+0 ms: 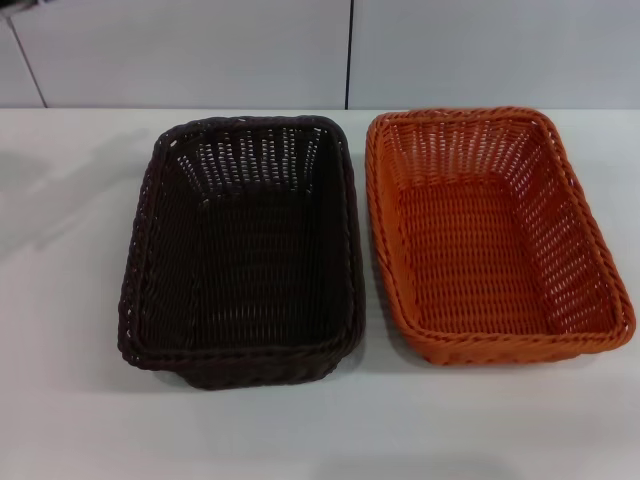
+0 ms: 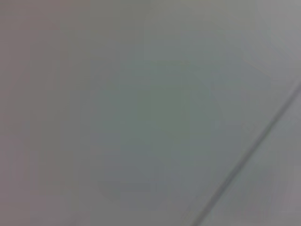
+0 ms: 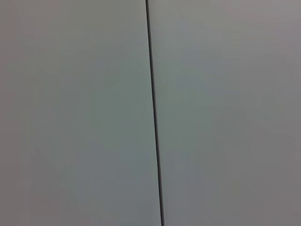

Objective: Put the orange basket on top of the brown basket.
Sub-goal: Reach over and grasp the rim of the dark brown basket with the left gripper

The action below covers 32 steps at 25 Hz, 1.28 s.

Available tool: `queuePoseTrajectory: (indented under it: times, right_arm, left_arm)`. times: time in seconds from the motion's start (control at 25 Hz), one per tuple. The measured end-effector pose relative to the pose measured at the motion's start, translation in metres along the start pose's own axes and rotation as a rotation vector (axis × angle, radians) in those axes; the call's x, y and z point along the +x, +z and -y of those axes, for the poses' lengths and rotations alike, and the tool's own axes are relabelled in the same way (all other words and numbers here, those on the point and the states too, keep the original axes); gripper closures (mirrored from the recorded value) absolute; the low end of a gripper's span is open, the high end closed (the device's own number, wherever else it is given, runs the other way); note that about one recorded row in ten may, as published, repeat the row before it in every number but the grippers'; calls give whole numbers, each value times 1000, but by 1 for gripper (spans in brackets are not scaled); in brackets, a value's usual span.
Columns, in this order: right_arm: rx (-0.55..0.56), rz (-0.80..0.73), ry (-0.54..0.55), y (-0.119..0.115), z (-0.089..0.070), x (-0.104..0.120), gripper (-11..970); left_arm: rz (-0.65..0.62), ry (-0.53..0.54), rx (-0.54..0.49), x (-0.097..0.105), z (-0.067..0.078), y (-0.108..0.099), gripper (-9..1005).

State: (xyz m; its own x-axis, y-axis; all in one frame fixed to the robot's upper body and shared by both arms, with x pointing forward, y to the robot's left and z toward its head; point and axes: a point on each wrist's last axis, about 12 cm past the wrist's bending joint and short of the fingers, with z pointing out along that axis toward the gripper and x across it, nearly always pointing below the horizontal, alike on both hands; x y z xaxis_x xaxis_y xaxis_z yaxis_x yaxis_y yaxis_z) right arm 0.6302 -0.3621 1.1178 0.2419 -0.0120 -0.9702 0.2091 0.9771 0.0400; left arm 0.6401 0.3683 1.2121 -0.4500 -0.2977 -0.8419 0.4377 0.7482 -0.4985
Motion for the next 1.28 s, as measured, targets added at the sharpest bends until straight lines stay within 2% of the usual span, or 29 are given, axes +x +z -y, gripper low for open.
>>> queuePoseTrajectory:
  times: [0.08,0.12,0.16,0.4,0.56,0.6,0.64,0.8,1.08,1.24,1.28]
  right_arm:
    - [0,-1,1,0,0,0,378]
    - [0,-3,1,-1,0,1,378]
    - [1,-4,2,-2,0,1,378]
    - [9,-13,0,-6,4,4,379]
    - [14,-19,-2,-8,6,6,379]
    - [14,-20,-3,-8,7,6,379]
    - [15,-20,-3,-9,7,6,380]
    - [16,-22,-8,-9,7,7,380]
    - [17,-25,-12,-9,9,7,381]
    - [14,-19,-13,-7,8,5,381]
    - [13,-17,-13,-6,8,4,381]
  left_arm:
    - [-46,16,-8,-3,4,1,225]
    - [-166,68,-48,-11,15,5,225]
    - [-215,82,-66,-12,19,8,224]
    - [-410,110,-168,-10,38,18,219]
    - [-438,125,-197,-5,47,19,215]
    - [-451,144,-233,0,55,19,215]
    - [-452,149,-250,2,56,19,214]
    - [-464,135,-312,13,58,13,198]
    - [-516,61,-334,34,59,11,164]
    - [-519,54,-333,37,59,11,149]
    - [-525,31,-337,47,57,10,149]
